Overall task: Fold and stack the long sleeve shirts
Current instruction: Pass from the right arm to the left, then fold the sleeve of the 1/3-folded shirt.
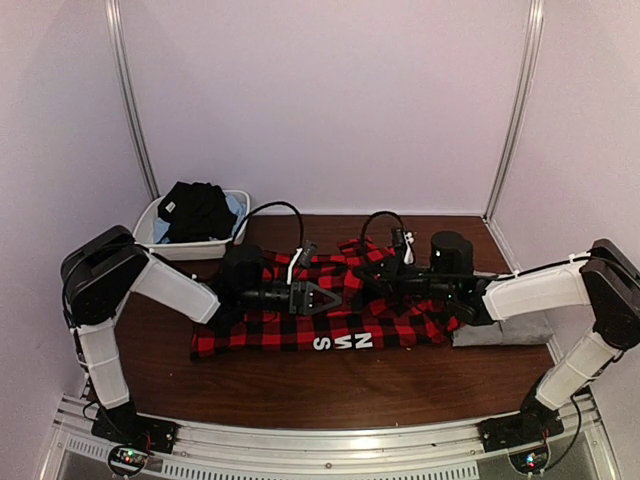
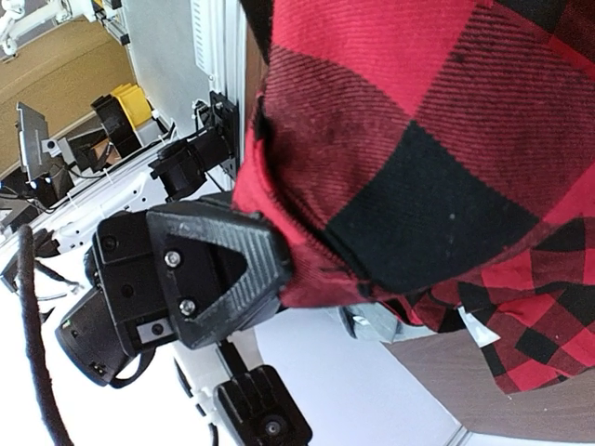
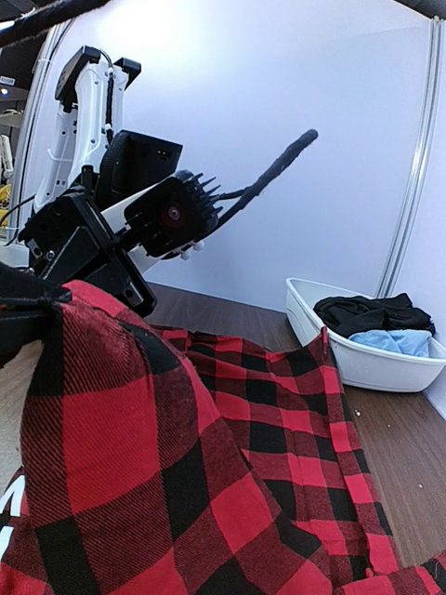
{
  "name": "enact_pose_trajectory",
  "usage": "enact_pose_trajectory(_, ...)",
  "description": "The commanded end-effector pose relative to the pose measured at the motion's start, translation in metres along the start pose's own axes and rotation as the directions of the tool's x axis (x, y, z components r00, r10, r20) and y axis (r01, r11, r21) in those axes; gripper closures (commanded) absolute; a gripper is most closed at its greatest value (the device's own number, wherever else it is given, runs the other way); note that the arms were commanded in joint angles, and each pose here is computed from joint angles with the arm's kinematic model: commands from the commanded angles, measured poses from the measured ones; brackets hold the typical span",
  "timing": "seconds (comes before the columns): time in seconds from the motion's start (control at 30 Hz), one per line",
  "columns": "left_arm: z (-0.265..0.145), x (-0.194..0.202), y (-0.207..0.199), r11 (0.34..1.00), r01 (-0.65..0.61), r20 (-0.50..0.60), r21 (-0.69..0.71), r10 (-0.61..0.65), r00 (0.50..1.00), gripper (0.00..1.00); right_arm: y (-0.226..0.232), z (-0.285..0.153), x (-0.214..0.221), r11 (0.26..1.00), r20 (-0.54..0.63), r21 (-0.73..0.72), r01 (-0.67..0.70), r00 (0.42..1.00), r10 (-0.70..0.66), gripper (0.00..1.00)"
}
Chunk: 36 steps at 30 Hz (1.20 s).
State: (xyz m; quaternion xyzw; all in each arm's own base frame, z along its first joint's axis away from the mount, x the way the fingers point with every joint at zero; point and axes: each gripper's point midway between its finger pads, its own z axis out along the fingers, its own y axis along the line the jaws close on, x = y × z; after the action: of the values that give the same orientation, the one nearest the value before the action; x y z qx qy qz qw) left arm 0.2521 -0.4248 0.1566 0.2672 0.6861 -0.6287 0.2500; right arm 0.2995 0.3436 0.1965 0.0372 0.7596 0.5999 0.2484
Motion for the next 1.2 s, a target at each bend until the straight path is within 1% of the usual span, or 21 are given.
enact_pose_trajectory(0.0,-0.011,-0.012,-0.009,0.998,-0.056,-0.013,-0.037,0.055,0.998,1.00,0.004,-0.008,0.002,1.000,0.016,0.003,0.029,0.999,-0.029,1.00)
enact_pose_trajectory(0.03,-0.016,-0.015,-0.011,0.995,-0.071,-0.024,-0.067,0.070,0.997,1.00,0.002,-0.009,0.003,0.999,0.012,0.014,0.033,0.999,-0.033,0.98)
enact_pose_trajectory(0.07,-0.021,-0.016,-0.010,0.990,-0.097,-0.040,-0.102,0.093,0.995,1.00,0.000,-0.010,0.004,0.999,0.009,0.026,0.037,0.999,-0.038,0.94)
enact_pose_trajectory(0.17,-0.036,-0.018,-0.009,0.970,-0.134,-0.113,-0.202,0.113,0.987,1.00,-0.012,-0.016,0.006,0.993,0.000,0.101,0.065,0.998,-0.065,0.75)
enact_pose_trajectory(0.23,-0.047,-0.020,-0.009,0.954,-0.150,-0.152,-0.260,0.113,0.982,1.00,-0.022,-0.022,0.007,0.982,-0.006,0.168,0.091,0.996,-0.091,0.64)
enact_pose_trajectory(0.33,-0.065,-0.018,-0.002,0.936,-0.126,-0.202,-0.330,0.060,0.977,1.00,-0.037,-0.036,0.006,0.951,-0.004,0.281,0.127,0.991,-0.131,0.53)
enact_pose_trajectory(0.4,-0.076,-0.012,0.004,0.928,-0.100,-0.232,-0.359,0.015,0.973,1.00,-0.051,-0.048,0.004,0.918,-0.003,0.368,0.146,0.988,-0.156,0.49)
enact_pose_trajectory(0.57,-0.093,-0.006,0.006,0.914,-0.091,-0.255,-0.396,-0.014,0.967,1.00,-0.086,-0.073,-0.009,0.814,-0.006,0.553,0.178,0.978,-0.210,0.45)
enact_pose_trajectory(0.63,-0.099,-0.006,0.009,0.906,-0.084,-0.256,-0.415,-0.028,0.966,1.00,-0.100,-0.080,-0.013,0.781,-0.013,0.598,0.180,0.977,-0.215,0.45)
enact_pose_trajectory(0.77,-0.116,-0.003,0.021,0.884,-0.058,-0.255,-0.463,-0.071,0.964,1.00,-0.118,-0.084,-0.019,0.749,-0.029,0.636,0.188,0.975,-0.221,0.45)
enact_pose_trajectory(0.93,-0.143,0.006,0.035,0.845,-0.026,-0.251,-0.535,-0.129,0.959,1.00,-0.138,-0.083,-0.025,0.690,-0.072,0.691,0.215,0.971,-0.230,0.45)
enact_pose_trajectory(1.17,-0.169,0.009,0.033,0.823,0.004,-0.224,-0.568,-0.159,0.962,1.00,-0.168,-0.084,-0.030,0.606,-0.127,0.756,0.246,0.964,-0.232,0.45)
